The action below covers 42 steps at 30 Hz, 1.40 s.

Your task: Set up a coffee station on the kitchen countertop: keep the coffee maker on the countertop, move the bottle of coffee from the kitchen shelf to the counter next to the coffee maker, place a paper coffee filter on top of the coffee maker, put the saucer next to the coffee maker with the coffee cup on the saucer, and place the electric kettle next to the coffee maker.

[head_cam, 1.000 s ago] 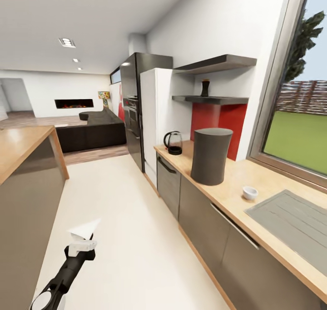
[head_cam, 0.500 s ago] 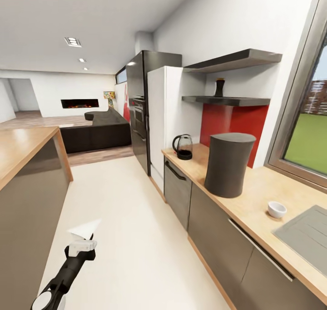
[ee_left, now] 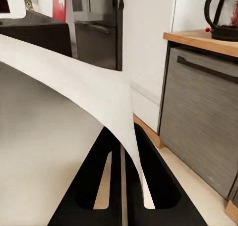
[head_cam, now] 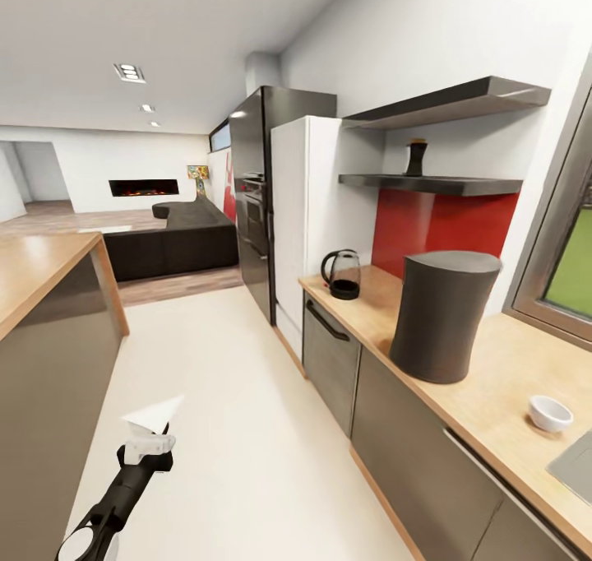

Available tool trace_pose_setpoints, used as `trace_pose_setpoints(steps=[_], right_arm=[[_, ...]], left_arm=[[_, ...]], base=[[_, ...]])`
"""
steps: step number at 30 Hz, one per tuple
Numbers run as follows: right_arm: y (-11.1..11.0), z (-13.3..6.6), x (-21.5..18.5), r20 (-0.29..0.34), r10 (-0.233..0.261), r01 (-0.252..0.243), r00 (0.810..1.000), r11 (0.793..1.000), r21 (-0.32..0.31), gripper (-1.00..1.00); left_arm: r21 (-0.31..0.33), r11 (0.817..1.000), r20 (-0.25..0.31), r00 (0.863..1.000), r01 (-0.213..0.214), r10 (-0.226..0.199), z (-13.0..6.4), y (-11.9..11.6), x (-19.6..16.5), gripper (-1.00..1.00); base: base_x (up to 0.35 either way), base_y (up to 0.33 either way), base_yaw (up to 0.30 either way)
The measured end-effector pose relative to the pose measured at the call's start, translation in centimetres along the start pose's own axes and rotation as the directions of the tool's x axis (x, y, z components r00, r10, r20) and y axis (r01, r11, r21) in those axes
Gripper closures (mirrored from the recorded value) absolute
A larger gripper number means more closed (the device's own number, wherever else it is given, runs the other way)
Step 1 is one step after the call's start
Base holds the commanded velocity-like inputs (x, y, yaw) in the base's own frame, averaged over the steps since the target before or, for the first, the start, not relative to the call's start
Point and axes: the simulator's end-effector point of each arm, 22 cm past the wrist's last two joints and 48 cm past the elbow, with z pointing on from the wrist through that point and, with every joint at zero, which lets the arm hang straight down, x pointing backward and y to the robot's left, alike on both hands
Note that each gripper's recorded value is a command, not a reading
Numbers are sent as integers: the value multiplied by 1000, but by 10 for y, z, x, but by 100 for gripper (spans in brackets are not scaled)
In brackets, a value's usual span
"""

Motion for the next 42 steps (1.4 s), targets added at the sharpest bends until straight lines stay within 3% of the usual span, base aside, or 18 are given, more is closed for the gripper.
trace_pose_setpoints(steps=[14,42], right_arm=[[-2,0,0,1,1,-1,1000,1000,3,-100],[-3,0,0,1,4,-4,1000,1000,5,-100]], left_arm=[[1,1000,-1,1000,0,0,0,-1,0,100],[3,1000,-2,1000,0,0,0,-1,0,100]], base=[[338,107,102],[337,113,3]])
